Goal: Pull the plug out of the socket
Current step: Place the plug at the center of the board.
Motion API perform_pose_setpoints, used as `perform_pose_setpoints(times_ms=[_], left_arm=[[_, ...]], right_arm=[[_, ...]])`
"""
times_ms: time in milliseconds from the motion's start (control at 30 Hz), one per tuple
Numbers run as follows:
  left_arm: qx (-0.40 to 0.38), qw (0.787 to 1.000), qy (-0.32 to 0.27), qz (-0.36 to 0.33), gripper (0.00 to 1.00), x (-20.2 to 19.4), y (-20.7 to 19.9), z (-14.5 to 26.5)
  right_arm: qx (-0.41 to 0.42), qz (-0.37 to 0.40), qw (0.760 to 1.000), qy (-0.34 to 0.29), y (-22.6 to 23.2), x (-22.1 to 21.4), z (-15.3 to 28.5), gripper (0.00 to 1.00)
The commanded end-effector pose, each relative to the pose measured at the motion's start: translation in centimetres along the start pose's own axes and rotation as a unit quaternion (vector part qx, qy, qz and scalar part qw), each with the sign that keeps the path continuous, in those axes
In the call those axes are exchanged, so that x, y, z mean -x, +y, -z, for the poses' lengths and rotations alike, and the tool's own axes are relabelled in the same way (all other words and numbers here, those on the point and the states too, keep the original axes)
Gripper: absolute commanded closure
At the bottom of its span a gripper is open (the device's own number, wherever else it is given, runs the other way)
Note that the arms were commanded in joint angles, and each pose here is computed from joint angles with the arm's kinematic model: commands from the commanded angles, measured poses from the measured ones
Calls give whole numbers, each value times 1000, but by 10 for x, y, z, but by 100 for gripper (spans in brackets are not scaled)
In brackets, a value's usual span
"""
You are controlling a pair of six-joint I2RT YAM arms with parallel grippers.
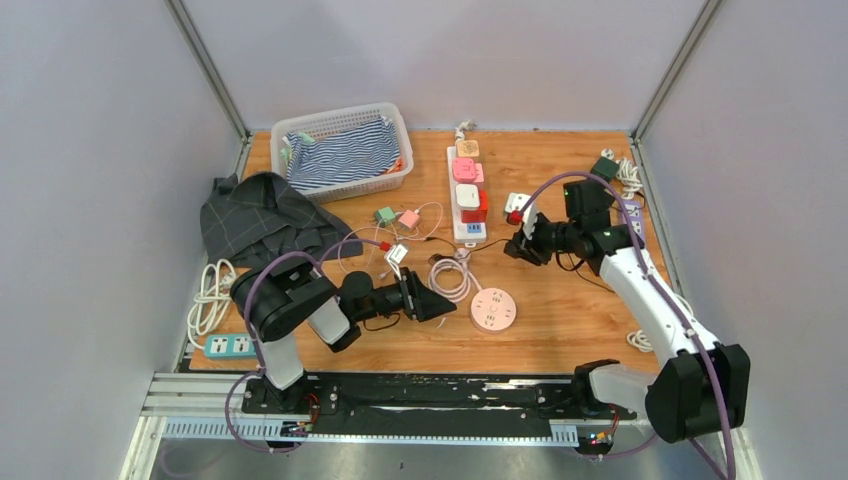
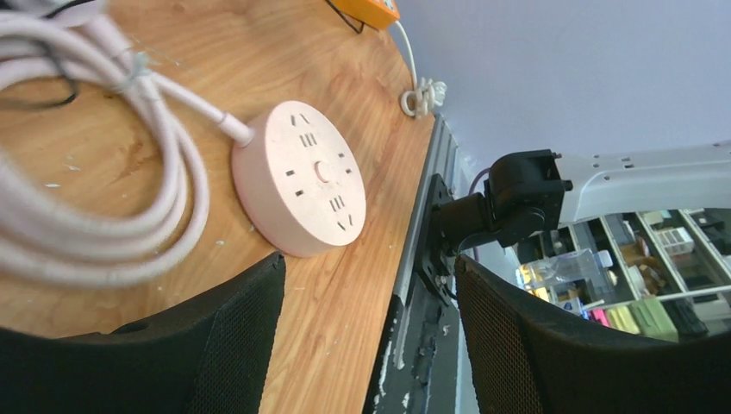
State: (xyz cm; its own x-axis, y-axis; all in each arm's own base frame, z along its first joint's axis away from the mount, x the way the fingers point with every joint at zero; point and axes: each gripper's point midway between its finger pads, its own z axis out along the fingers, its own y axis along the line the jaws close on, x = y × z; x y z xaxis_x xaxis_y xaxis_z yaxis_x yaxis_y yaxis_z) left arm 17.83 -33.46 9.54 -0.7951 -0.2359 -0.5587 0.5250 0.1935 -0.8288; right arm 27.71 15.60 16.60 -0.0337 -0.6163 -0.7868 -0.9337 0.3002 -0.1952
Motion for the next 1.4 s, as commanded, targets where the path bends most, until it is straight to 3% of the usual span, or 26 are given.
perform_pose_setpoints(times_ms=[0, 367, 633, 800, 1000, 1067, 1133, 1367], left_arm=[[-4, 999, -9, -52, 28, 9, -2, 16], [103, 981, -16, -163, 27, 23, 20, 45], [164, 952, -86, -244, 25, 52, 16, 80], [191, 944, -120, -239, 1, 59, 22, 93], [230, 949, -96, -194, 0, 49, 46, 87], [231, 952, -75, -189, 0, 44, 51, 81], [233, 953, -58, -186, 0, 40, 56, 77], [251, 949, -45, -187, 0, 32, 69, 79]], right_arm=[[-30, -10, 999, -31, -8, 7, 18, 100], [-143, -1, 987, -70, -35, 27, 76, 100], [-245, -15, 969, -34, -82, 28, 103, 100], [-308, -47, 950, -3, -121, 14, 114, 100], [-367, -115, 923, 9, -148, -28, 127, 99], [-381, -125, 916, 11, -152, -41, 132, 87], [-391, -136, 910, 7, -156, -51, 136, 83], [-438, -185, 879, 34, -196, -93, 142, 96]])
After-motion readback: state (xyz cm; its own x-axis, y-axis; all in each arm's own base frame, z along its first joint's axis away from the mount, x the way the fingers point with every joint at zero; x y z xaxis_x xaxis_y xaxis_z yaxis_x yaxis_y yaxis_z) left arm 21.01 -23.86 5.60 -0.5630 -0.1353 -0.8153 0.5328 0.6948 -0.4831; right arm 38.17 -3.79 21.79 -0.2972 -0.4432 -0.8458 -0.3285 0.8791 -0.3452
